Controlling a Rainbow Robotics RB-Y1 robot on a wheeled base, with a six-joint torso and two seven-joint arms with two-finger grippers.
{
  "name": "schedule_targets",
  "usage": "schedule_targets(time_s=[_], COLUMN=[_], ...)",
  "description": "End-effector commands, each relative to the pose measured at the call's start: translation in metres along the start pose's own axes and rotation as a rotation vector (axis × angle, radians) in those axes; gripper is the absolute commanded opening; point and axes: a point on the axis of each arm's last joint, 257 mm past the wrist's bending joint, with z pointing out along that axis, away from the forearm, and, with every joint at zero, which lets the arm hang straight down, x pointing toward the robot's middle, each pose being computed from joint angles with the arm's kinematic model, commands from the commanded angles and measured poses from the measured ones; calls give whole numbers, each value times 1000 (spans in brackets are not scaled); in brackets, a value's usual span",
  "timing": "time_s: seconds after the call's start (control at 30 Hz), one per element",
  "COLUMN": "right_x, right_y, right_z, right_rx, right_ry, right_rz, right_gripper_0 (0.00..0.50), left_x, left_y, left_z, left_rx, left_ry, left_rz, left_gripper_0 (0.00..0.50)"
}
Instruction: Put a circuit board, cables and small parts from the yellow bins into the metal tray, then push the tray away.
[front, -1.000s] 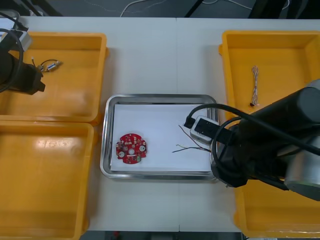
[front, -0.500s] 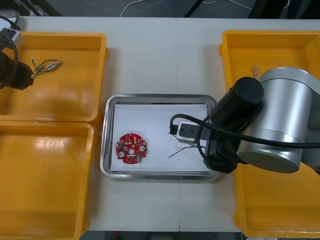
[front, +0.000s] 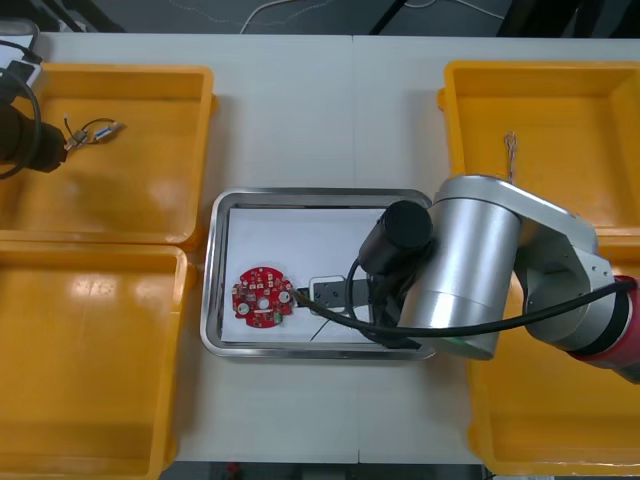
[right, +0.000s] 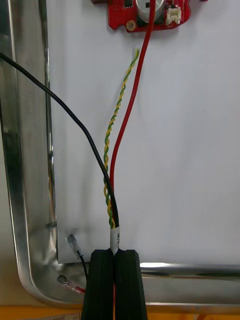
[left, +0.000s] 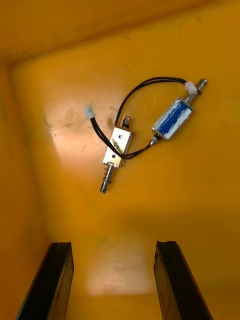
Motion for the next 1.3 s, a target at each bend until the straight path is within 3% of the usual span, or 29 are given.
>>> schedule_targets(time_s=[0.03, 0.23, 0.33, 0.37, 0.4, 0.43, 0.5, 0.53, 0.7, 0.87, 1.03, 1.3], right_x=[-24, -27, -27, -27, -28, -28, -26, -26, -25, -24, -15, 17], right_y=[-2, -4, -4, -4, -4, -4, -4, -4, -7, -11, -15, -39], right_z=[8, 26, 28, 28, 28, 28, 28, 28, 24, 12, -13, -54], right_rx=[38, 52, 50, 49, 49, 49, 47, 49, 52, 64, 26, -15], right_ry=[-29, -30, -25, -23, -25, -25, -22, -21, -19, -17, -17, -8], right_rz=[-67, -72, -69, -66, -65, -65, -63, -62, -55, -50, -3, 191], right_gripper_0=[0, 6, 64, 102, 196, 328, 472, 500, 500, 500, 500, 500], left_x=[-45, -52, -54, -53, -53, -53, -53, -52, -50, -43, -37, -38], left_y=[-6, -13, -16, -15, -16, -15, -16, -16, -6, 0, 6, 15], left_z=[2, 18, 25, 27, 29, 30, 31, 31, 29, 32, 35, 28], left_rx=[6, 5, 5, 5, 9, 11, 16, 22, 17, 45, 69, 67], left_ry=[-101, -125, -131, -130, -128, -131, -134, -133, -131, -127, -131, -123], left_rz=[142, 153, 160, 160, 158, 155, 155, 150, 154, 160, 182, 186], left_gripper_0=[475, 474, 475, 475, 474, 474, 475, 475, 472, 475, 475, 472])
